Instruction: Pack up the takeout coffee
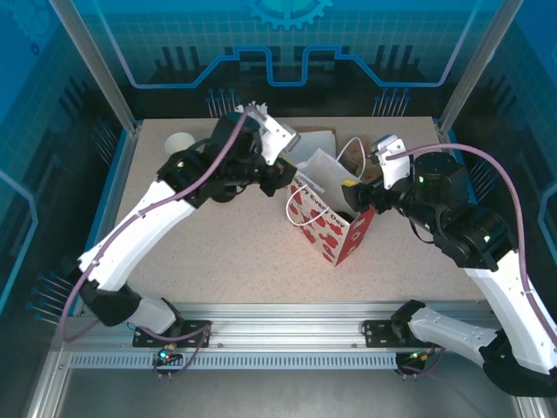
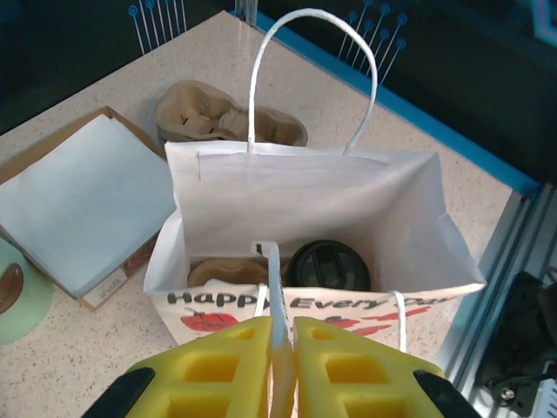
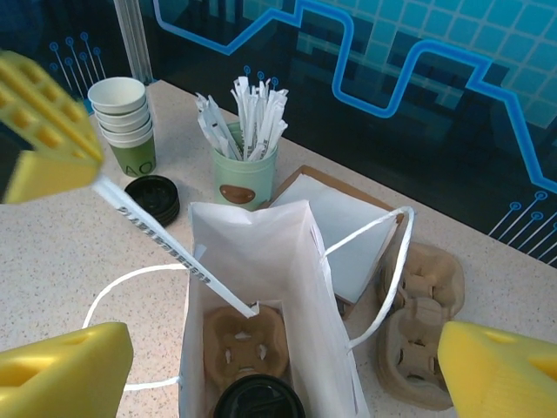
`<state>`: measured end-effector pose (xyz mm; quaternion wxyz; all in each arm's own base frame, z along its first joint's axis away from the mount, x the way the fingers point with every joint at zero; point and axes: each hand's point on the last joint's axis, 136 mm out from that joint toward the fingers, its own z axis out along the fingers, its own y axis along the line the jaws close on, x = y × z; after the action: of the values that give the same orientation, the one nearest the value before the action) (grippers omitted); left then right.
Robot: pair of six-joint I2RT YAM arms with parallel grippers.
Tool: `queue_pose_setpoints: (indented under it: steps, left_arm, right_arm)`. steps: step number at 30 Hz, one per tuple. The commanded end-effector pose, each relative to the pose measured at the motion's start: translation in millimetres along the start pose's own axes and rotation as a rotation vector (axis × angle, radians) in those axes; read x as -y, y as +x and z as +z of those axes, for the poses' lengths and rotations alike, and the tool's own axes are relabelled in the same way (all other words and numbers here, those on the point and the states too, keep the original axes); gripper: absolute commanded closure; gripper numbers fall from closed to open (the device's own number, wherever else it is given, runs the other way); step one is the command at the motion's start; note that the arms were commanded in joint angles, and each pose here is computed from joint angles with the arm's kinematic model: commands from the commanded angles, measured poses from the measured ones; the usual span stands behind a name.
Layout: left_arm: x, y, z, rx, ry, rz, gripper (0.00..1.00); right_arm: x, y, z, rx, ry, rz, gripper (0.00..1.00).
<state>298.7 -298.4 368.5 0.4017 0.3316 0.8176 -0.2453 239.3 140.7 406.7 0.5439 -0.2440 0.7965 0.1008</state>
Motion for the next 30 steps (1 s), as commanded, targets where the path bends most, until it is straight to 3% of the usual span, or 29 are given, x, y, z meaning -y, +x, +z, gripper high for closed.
queue_pose_setpoints:
  steps: [1, 9, 14, 20, 24, 30]
  left_arm:
    - [-10.7, -0.4, 10.4, -0.061, -0.070, 0.035, 0.84]
    - [-26.1, 9.1, 78.7, -0.194, -0.088, 0.039, 0.81]
    - [-27.5, 6.5, 99.2, -0.217, -0.075, 0.030, 0.81]
    - [-19.0, -18.6, 78.0, -0.110, -0.049, 0.031, 0.79]
    - [-21.8, -29.9, 52.3, -0.022, -0.061, 0.015, 0.74]
    - [-74.3, -22.3, -11.8, 0.177, -0.177, -0.158, 0.67]
  right_arm:
    - [4.9, 6.8, -3.5, -0.011, 0.018, 0.020, 0.08]
    - [4.0, 14.6, 1.6, -0.032, 0.015, 0.021, 0.08]
    - [3.1, 19.8, 6.5, -0.050, 0.012, 0.022, 0.07]
    - [-1.8, 26.0, 16.9, -0.070, -0.009, 0.032, 0.07]
    - [-21.2, 26.1, 28.2, -0.075, -0.113, 0.048, 0.08]
    - [-87.9, 13.0, 49.4, -0.049, -0.356, -0.042, 0.08]
